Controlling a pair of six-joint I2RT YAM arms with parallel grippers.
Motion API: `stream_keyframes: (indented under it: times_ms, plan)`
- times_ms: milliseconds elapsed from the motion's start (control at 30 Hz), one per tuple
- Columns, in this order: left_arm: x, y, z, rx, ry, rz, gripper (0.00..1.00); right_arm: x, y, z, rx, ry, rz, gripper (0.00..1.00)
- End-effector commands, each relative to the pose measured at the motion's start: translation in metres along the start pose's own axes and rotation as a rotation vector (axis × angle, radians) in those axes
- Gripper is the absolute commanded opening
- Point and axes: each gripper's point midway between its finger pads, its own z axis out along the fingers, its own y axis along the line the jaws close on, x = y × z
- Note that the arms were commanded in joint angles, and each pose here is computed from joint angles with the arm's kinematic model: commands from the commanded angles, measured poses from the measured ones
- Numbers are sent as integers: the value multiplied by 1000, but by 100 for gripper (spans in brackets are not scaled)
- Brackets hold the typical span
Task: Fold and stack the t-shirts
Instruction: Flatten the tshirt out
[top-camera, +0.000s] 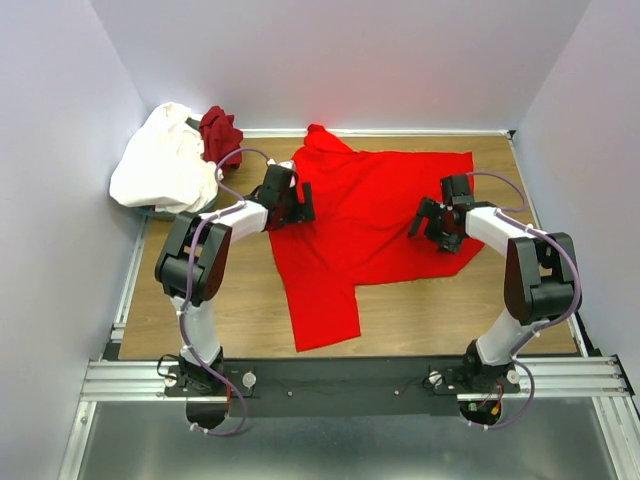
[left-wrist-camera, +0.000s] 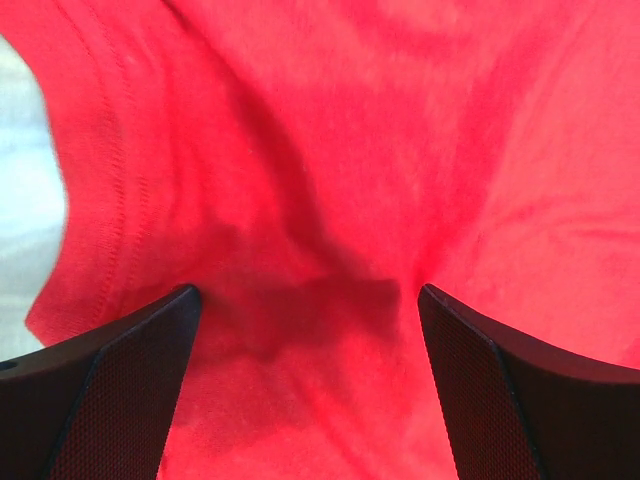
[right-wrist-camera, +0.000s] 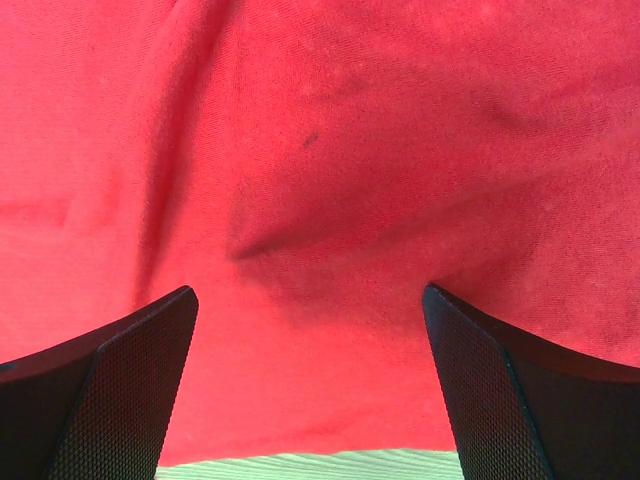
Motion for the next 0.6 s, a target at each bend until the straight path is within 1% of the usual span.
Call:
stream_keyframes:
  times_ms: [0,67,233,433,467,567]
  plan:
    - [26,24,21,-41,95,-27,98,15,-9,12,37,34,22,100]
    - [28,28,27,-48,104,-25,98,16,-8,14,36,40,26,100]
    - [13,37,40,-63,103,-29,98,18,-2,20,25,58,42,100]
    - [-18,48,49,-71,74,-50,98,19,5,25,10,76,59,100]
    - [-18,49,49,-71,82,-70,98,19,8,26,6,79,58,100]
    - [-15,49,47,-62,87,-39,98,19,13,28,-2,85,56,100]
